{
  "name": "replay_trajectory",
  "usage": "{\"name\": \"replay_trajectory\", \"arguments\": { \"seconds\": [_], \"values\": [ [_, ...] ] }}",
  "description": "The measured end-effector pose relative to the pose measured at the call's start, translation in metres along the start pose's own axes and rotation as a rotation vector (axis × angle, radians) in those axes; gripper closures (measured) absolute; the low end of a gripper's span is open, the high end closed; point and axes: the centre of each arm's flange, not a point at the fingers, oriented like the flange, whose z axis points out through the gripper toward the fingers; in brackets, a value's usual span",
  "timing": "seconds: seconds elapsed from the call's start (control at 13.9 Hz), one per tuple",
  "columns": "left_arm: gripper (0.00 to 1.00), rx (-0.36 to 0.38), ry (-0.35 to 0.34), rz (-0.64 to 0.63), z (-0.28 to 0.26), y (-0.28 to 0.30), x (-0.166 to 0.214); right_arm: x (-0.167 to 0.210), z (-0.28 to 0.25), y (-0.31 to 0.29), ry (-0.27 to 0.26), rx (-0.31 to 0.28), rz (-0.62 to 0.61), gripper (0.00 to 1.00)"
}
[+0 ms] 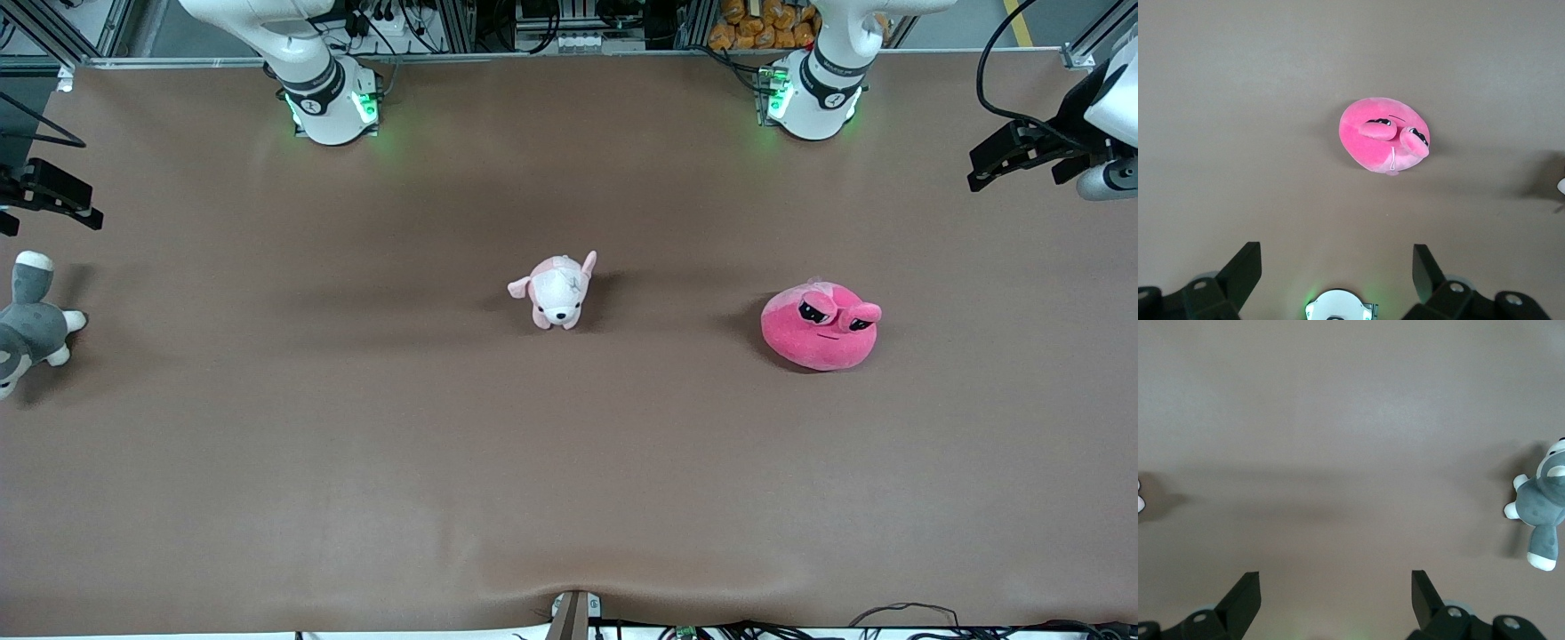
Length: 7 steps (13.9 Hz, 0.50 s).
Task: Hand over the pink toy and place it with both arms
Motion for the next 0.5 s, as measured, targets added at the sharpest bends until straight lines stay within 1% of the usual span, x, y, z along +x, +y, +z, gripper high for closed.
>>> {"name": "replay_trajectory", "arguments": {
  "seconds": [0.5],
  "values": [
    [0.0,-0.004,-0.021,0.001,0.0017,0.0005,-0.0022,0.0,0.0,0.0,0.0,0.0,0.0,0.0]
  ]
}}
